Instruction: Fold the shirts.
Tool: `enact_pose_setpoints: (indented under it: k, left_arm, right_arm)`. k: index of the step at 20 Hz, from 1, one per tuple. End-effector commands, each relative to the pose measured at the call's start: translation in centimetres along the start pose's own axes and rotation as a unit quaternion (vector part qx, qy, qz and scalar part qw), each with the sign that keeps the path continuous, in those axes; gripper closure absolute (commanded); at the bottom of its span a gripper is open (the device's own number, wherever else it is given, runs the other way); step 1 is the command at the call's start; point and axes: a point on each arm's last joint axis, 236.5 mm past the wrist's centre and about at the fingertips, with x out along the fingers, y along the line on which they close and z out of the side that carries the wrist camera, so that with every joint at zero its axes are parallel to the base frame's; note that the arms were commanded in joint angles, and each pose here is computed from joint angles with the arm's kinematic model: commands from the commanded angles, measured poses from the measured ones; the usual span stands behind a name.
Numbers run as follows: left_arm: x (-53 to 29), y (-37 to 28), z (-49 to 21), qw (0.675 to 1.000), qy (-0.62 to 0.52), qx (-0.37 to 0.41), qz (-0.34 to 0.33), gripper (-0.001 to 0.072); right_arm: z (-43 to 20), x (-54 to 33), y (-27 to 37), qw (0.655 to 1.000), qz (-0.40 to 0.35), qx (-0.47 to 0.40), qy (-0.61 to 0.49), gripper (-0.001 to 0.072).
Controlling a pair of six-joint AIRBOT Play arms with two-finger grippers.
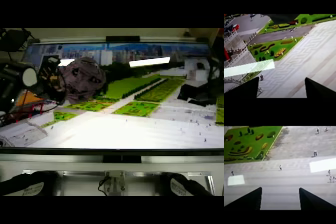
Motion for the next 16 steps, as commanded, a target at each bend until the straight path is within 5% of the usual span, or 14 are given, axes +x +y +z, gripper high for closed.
enact_pose_setpoints:
  k: [1, 3, 9, 14, 15, 16]
  left_arm:
    - [0.7, -2.3, 4.1, 0.994, -0.074, -0.065, -0.050, -0.0009]
    - [1.9, -1.5, 7.6, 0.985, -0.125, -0.109, -0.051, -0.0008]
    - [14.0, 3.8, 11.8, 0.978, -0.019, -0.206, -0.040, -0.0010]
    - [19.9, 1.5, 13.2, 0.957, 0.003, -0.267, -0.109, -0.0008]
    - [20.2, 1.0, 14.1, 0.954, -0.013, -0.274, -0.123, 0.0047]
    - [20.1, 0.9, 14.9, 0.951, -0.026, -0.278, -0.130, 0.0368]
  right_arm:
    - [3.3, -0.2, 0.6, 0.998, 0.013, 0.004, -0.069, 0.0132]
    - [4.1, -0.3, 0.7, 0.996, 0.015, 0.004, -0.086, 0.0132]
    - [4.4, -0.4, 0.9, 0.995, 0.017, -0.007, -0.094, 0.0132]
    - [4.4, -0.5, 2.1, 0.995, 0.044, -0.009, -0.092, 0.0132]
    - [4.4, -0.5, 2.2, 0.995, 0.046, -0.008, -0.092, 0.0132]
    - [4.4, -0.5, 2.3, 0.995, 0.047, -0.008, -0.092, 0.0132]
